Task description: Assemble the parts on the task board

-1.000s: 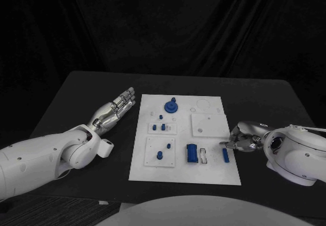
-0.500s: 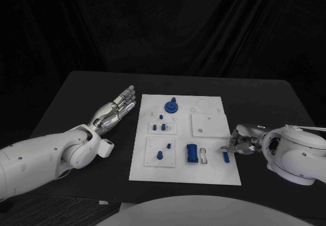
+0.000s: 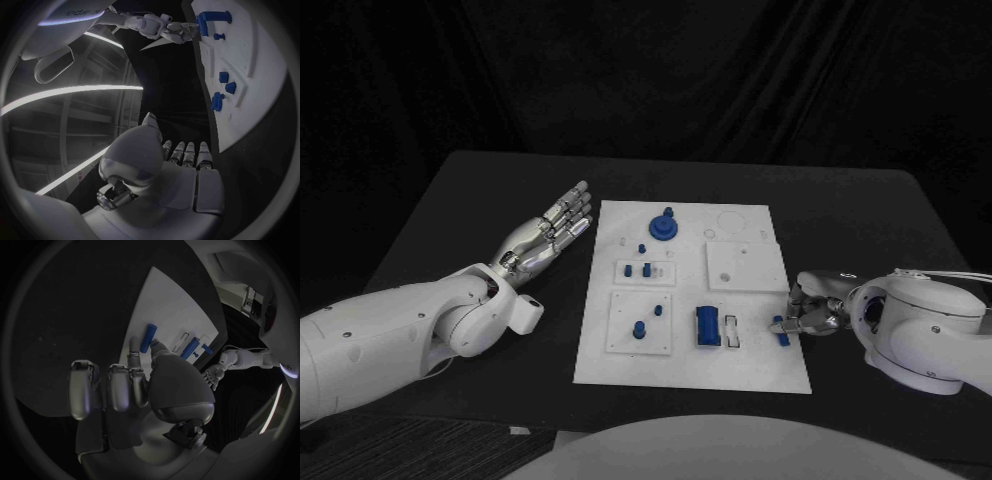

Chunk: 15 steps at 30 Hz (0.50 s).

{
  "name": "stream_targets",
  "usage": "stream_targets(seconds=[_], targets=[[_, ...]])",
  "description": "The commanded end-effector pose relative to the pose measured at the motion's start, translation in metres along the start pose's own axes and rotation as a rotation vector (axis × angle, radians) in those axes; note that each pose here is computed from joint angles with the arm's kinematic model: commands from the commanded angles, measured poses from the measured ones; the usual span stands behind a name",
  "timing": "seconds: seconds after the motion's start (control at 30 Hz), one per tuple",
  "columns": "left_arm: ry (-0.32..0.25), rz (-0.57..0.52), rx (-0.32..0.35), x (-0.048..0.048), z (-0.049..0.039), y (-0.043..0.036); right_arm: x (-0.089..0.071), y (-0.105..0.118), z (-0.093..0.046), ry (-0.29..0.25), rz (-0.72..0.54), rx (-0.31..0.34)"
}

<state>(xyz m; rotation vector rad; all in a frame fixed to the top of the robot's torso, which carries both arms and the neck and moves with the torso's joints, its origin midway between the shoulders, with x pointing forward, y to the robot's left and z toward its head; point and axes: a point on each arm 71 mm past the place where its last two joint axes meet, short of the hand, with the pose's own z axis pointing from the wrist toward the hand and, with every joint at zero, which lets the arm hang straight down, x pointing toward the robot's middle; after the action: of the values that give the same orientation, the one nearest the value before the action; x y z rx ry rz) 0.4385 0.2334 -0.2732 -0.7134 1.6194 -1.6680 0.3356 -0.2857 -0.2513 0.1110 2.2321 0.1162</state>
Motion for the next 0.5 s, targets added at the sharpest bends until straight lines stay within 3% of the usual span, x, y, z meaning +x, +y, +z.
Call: stream_targets(seconds=[0.03, 0.5], targets=[[0.024, -0.018, 0.065, 0.0027, 0.0007, -0.0043, 0.0090, -0.0003, 0.0017, 0.037, -0.017, 0.015], [0.043, -0.033, 0.051, 0.0039, 0.0022, -0.0026, 0.0142, 0.0077, 0.0049, 0.021, 0.007, -0.023]])
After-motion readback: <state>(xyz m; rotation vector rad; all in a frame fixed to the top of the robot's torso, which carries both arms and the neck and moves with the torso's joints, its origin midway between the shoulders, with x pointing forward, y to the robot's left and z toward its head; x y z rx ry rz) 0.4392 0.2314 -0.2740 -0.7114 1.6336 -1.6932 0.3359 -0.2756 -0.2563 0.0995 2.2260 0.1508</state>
